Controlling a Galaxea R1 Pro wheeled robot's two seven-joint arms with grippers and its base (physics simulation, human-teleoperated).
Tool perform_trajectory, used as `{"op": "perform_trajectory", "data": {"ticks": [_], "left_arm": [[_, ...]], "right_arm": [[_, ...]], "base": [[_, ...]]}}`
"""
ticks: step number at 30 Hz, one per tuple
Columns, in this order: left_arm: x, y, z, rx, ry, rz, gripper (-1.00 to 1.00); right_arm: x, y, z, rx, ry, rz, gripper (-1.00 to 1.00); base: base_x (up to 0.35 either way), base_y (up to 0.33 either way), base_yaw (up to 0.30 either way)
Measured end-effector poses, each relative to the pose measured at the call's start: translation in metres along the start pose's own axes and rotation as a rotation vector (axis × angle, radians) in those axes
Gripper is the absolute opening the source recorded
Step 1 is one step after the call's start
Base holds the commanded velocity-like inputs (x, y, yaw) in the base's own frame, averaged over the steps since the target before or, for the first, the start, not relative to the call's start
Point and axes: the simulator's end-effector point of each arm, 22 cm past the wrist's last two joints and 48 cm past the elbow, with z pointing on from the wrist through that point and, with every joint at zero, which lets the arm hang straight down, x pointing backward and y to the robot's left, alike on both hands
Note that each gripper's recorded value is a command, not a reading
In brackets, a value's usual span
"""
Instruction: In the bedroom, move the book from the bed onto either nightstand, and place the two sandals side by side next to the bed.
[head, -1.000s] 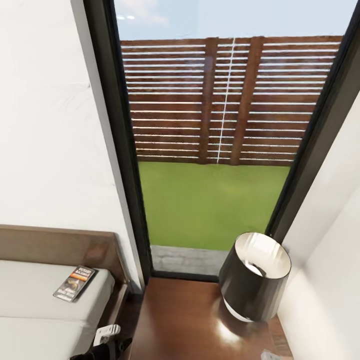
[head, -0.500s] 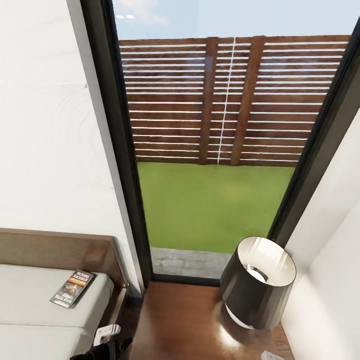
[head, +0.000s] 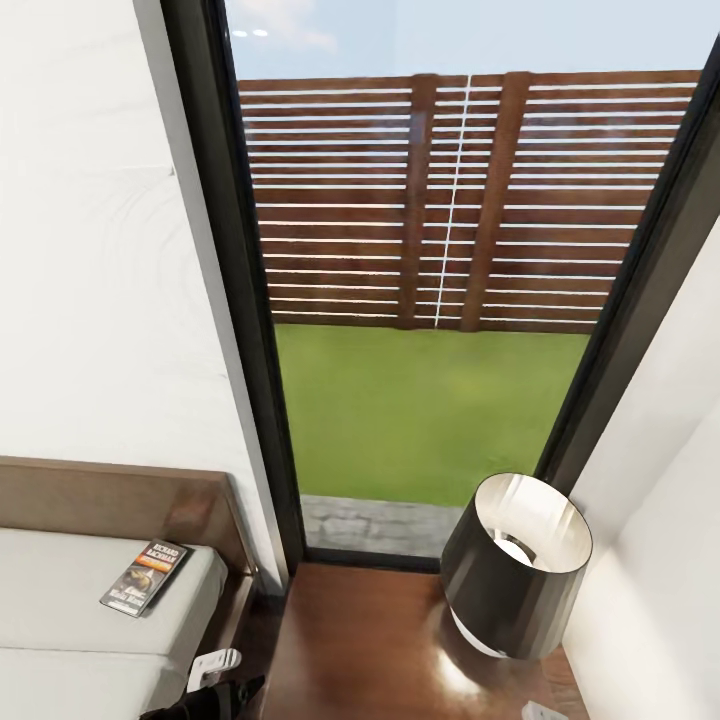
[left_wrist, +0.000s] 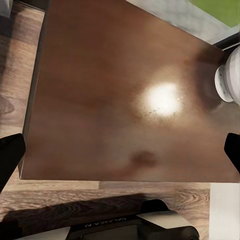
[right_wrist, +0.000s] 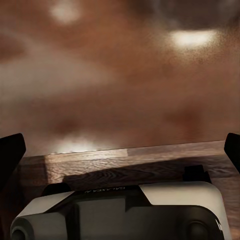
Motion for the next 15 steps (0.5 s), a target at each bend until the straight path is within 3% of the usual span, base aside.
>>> {"op": "perform_trajectory", "data": {"ticks": [15], "left_arm": [[0.0036, 0.0014, 0.0011, -0.001, 0.008, -0.004, 1.0]], "right_arm": [[0.0035, -0.0015, 0.0011, 0.003, 0.008, 0.001, 1.0]], "base": [[0.0, 0.0, 0.0]]}}
